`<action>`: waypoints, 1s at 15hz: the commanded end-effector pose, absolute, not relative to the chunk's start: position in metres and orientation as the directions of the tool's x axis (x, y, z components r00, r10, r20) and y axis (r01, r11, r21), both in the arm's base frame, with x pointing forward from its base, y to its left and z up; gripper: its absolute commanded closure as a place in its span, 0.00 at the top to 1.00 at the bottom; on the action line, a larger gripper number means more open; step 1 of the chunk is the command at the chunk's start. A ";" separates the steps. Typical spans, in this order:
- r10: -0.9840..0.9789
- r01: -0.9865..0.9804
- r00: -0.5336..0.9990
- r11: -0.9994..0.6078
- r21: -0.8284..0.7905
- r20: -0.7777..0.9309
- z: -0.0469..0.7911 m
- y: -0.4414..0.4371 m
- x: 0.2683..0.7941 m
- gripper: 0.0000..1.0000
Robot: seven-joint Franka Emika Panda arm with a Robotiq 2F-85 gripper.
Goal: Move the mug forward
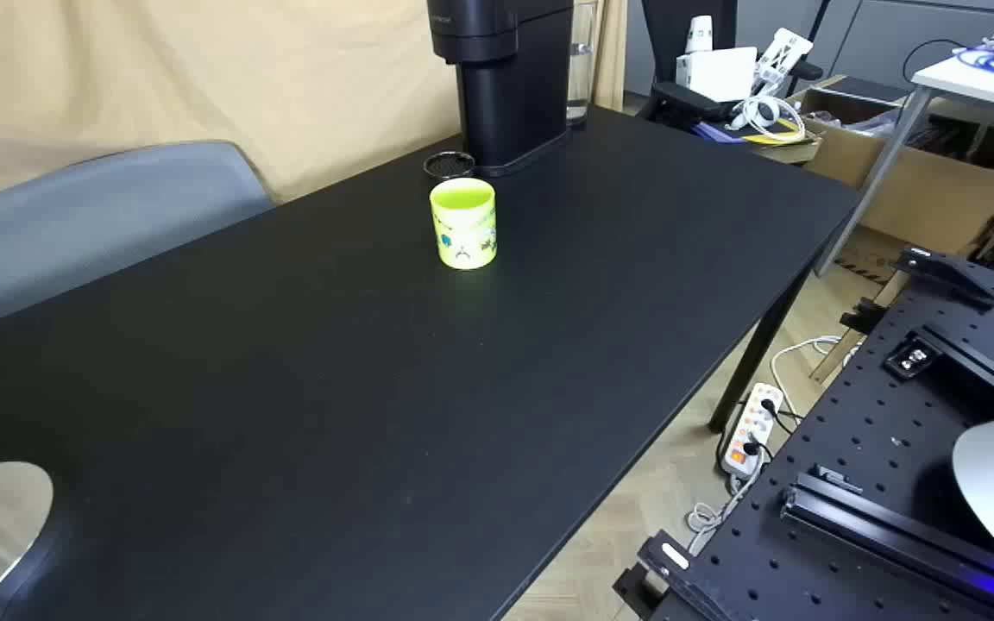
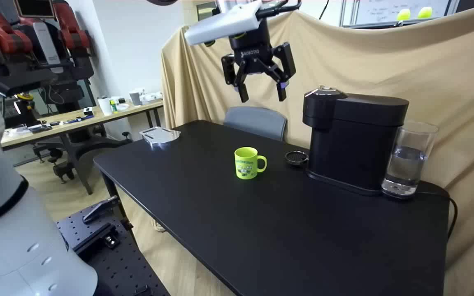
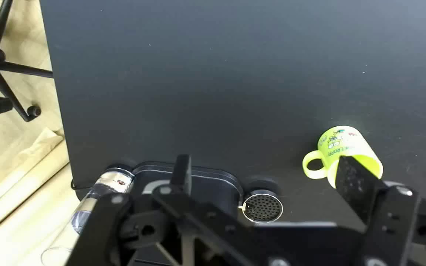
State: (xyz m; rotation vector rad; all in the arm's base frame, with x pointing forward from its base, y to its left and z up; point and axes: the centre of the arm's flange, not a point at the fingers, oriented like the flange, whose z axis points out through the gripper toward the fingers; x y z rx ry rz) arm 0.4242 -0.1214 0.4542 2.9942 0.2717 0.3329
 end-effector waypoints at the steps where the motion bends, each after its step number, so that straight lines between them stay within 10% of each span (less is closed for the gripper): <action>1: 0.190 0.164 0.960 -0.977 0.135 0.207 0.454 -0.121 0.424 1.00; 15: 0.239 0.212 0.951 -0.966 0.147 0.199 0.442 -0.109 0.437 1.00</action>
